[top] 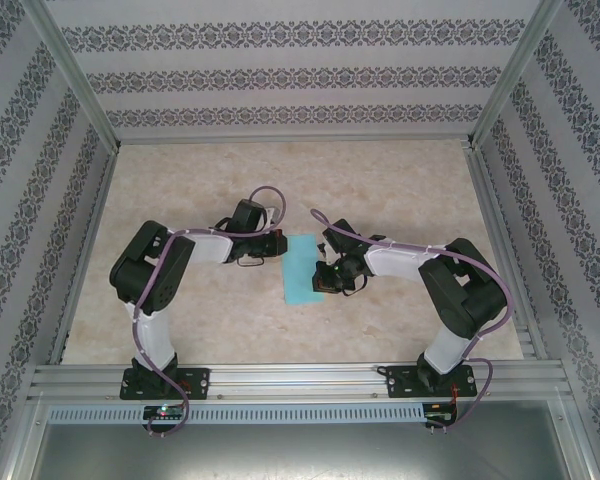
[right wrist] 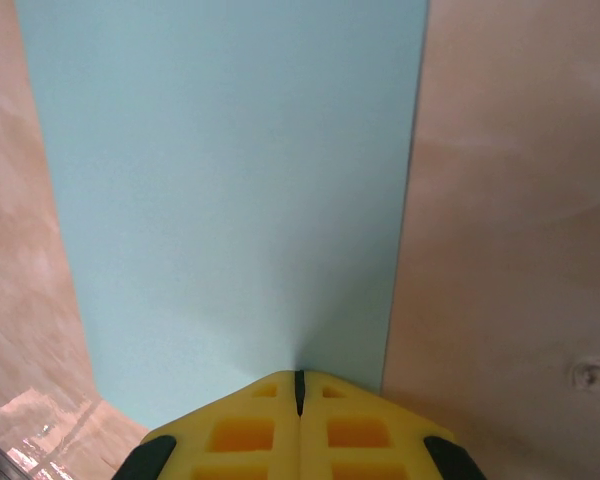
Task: Fold a paper plane with a square sheet of paper (fold left side to right side)
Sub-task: First fold the square sheet of paper in half at the center of the table.
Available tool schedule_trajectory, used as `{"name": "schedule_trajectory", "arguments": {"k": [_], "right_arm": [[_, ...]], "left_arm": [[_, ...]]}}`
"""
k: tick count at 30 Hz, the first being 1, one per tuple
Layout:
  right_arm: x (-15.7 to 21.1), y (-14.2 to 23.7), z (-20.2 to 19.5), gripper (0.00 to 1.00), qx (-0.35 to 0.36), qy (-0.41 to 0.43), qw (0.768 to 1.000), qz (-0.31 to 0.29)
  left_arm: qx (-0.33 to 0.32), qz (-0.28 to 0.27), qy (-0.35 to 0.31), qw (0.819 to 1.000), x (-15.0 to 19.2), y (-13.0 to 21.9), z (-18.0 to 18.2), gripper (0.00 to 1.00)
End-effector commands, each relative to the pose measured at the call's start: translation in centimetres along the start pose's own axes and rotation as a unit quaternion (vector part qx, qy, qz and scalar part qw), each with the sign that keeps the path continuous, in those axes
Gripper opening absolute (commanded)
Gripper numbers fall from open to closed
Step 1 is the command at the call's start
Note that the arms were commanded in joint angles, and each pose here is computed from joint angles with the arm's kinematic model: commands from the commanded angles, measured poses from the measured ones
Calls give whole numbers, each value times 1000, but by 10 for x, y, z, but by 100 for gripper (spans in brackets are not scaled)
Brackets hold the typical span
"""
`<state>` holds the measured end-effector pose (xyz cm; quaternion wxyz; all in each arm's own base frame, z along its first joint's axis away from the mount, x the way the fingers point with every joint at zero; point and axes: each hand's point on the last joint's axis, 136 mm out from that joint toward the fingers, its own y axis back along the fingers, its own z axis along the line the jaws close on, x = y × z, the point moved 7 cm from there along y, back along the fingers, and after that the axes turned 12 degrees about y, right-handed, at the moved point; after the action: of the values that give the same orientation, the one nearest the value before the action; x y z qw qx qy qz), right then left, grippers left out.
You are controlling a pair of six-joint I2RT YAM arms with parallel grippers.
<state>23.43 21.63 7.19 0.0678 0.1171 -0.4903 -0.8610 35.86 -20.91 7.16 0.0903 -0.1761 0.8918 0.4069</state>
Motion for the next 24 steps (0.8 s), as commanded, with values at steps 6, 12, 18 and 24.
{"name": "schedule_trajectory", "arguments": {"k": [6,12,18,24], "right_arm": [[46,-17,-36,2,87,-39,990,99],[48,-17,-36,2,86,-38,991,99],[47,-17,-35,3,83,-40,991,95],[47,-18,-36,3,84,-41,991,95]], "left_arm": [[-59,-37,3,998,-43,-9,28,6],[-61,-32,8,998,-57,-18,34,5],[-67,-31,7,997,-69,-21,35,5],[-60,-42,3,997,-89,-11,29,6]]}}
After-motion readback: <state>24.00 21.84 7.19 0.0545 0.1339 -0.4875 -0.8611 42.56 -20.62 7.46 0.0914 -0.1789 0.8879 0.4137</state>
